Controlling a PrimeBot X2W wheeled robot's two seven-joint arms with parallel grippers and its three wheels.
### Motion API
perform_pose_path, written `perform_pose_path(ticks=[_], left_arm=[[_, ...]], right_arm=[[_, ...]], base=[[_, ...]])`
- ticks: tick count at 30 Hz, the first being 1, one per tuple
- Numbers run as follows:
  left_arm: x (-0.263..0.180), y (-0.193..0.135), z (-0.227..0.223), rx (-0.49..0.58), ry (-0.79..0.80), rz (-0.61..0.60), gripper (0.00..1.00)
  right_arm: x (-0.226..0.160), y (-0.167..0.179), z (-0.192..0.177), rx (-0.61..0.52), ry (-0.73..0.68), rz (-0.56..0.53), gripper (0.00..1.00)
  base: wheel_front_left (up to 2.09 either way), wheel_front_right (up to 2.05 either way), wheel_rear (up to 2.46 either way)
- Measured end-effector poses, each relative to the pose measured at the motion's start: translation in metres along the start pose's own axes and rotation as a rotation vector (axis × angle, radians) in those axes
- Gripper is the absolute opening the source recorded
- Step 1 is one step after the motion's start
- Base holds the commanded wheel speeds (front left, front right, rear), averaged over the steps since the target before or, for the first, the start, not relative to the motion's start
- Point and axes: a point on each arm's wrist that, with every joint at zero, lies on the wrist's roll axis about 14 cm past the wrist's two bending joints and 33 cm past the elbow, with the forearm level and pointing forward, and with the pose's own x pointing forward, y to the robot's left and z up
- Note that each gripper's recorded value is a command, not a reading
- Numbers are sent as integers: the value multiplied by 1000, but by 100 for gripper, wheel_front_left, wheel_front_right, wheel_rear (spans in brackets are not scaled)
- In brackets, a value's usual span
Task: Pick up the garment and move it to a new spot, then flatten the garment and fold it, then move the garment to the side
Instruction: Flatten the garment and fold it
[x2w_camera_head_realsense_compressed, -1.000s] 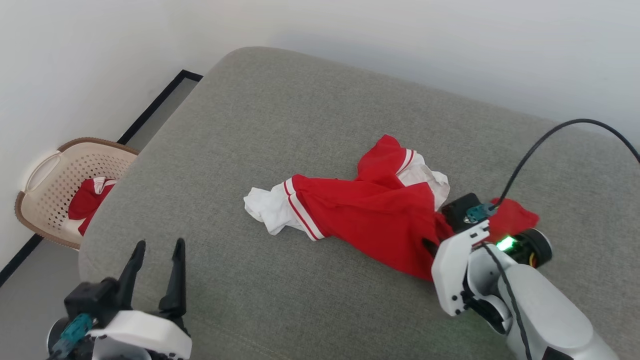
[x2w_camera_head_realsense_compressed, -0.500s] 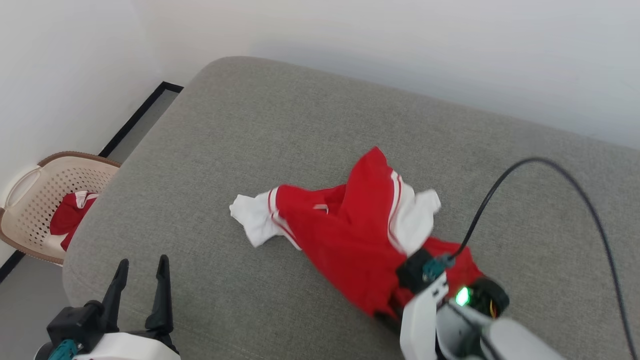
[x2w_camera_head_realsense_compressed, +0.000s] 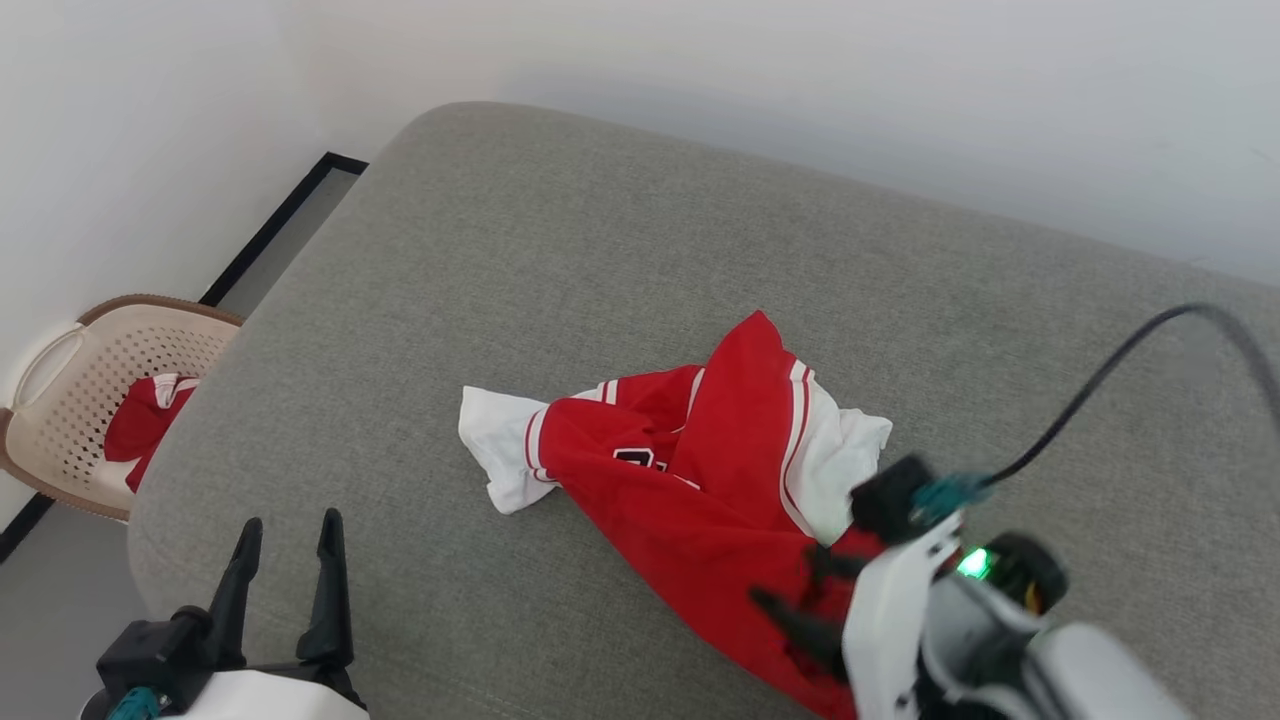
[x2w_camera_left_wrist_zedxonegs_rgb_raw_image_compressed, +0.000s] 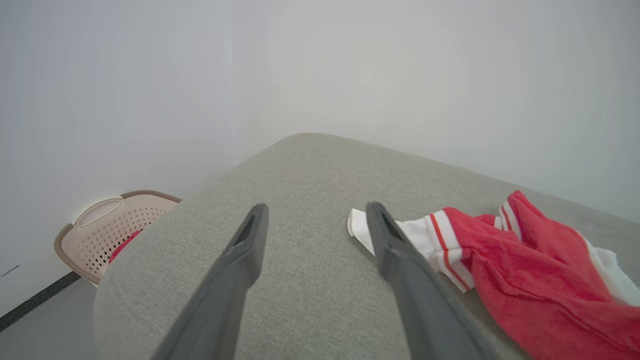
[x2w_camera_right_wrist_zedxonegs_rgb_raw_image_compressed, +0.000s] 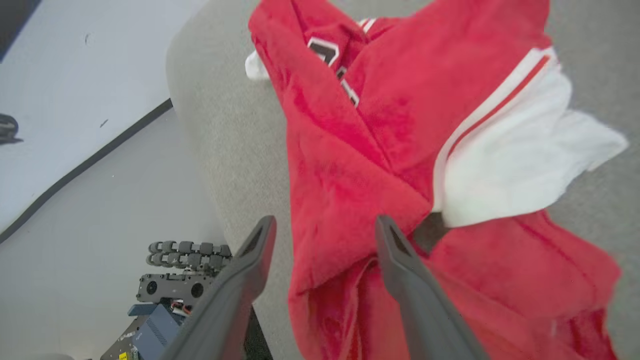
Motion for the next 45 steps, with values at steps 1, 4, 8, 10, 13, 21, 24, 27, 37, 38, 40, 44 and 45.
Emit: perform_pose_path(ticks=[1, 4, 8, 10, 13, 21, 24, 27, 37, 38, 40, 44, 45], left_arm=[[-1, 0, 1, -1, -5, -1, 100], [-2, -2, 3, -3, -14, 0, 100], [-5, -5, 7, -12, -32, 2, 100], [-7, -7, 8, -10, -36, 1, 100], [-10, -8, 9, -16, -41, 10, 100], [-5, -9, 13, -12, -47, 35, 100], [-2, -8, 12, -5, -42, 45, 100], [3, -9, 12, 2, -35, 51, 100], [12, -13, 11, -28, -31, 50, 100], [12, -14, 11, -30, -31, 49, 100], [12, -14, 11, -35, -33, 47, 100], [11, -16, 10, -35, -34, 37, 100], [10, -16, 11, -34, -37, 34, 100]], right_arm=[[-2, -4, 9, -6, -21, -10, 100], [-7, -14, 25, -15, -66, -41, 100], [-10, -38, 50, -54, -112, -113, 100], [-7, -49, 54, -57, -105, -139, 100], [-1, -70, 57, -53, -82, -177, 100], [31, -108, 39, -56, 74, -202, 100], [45, -118, 28, -38, 129, -192, 100], [59, -124, 15, -30, 183, -178, 100], [85, -126, 3, -34, 244, -133, 0], [84, -127, 6, -32, 231, -134, 0], [83, -129, 13, -31, 212, -139, 0], [71, -136, 28, -39, 173, -164, 0], [66, -141, 36, -48, 153, -178, 0]], base=[[0, 0, 0], [0, 0, 0], [0, 0, 0], [0, 0, 0], [0, 0, 0], [0, 0, 0], [0, 0, 0], [0, 0, 0], [0, 0, 0], [0, 0, 0], [0, 0, 0], [0, 0, 0], [0, 0, 0]])
